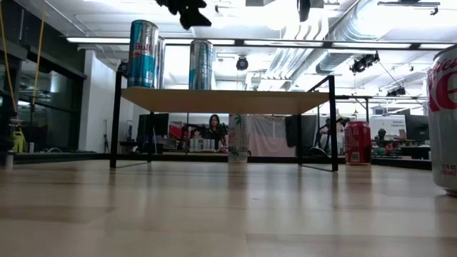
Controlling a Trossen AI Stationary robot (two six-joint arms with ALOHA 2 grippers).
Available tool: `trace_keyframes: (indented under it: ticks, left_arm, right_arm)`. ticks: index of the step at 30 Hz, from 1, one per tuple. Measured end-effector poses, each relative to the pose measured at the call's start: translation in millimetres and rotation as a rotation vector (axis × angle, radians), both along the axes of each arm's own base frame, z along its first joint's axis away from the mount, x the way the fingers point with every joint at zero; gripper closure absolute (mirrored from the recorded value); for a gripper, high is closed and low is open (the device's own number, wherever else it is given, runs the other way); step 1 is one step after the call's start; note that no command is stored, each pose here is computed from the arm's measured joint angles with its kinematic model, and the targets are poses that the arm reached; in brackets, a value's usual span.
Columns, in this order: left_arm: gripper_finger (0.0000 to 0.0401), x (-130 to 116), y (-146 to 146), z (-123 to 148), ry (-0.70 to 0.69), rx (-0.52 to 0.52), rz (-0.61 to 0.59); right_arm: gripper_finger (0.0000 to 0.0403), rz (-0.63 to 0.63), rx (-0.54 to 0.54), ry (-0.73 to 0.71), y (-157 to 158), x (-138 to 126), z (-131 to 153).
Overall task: Place canned beverage on shelf
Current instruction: Put the blue soda can aligned with the other blue soda cans on the shelf
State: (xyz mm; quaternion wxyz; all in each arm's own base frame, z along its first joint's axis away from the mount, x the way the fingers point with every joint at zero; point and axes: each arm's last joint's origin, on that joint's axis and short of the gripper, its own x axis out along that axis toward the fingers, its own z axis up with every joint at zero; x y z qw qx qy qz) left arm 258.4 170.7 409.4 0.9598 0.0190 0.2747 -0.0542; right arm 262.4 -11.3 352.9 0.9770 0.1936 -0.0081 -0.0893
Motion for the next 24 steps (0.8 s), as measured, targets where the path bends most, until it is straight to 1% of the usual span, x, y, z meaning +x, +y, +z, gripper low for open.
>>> trace_keyframes:
  ticks: [3,7,9,12,16,24]
  left_arm:
    - [0.0107,1,1,-22,0.063,-0.036,0.009]
    - [0.0107,3,4,-37,0.107,-0.006,0.047]
    - [0.0107,5,6,-39,0.114,0.032,0.072]
    - [0.0107,6,7,-38,0.102,0.055,0.075]
    - [0.0107,5,6,-39,0.111,0.087,0.05]
    - [0.0107,7,1,-43,0.142,0.111,-0.005]
  right_arm:
    - [0.0402,0.0,0.0,0.0,0,0,0]
    - [0.0402,0.003,0.024,-0.004,0,0,0]
    - [0.0402,0.003,0.026,-0.004,0,0,0]
    - [0.0402,0.003,0.026,-0.004,0,0,0]
    - [0.0402,0.003,0.026,-0.004,0,0,0]
    - [0.0402,0.002,0.026,-0.001,0,0,0]
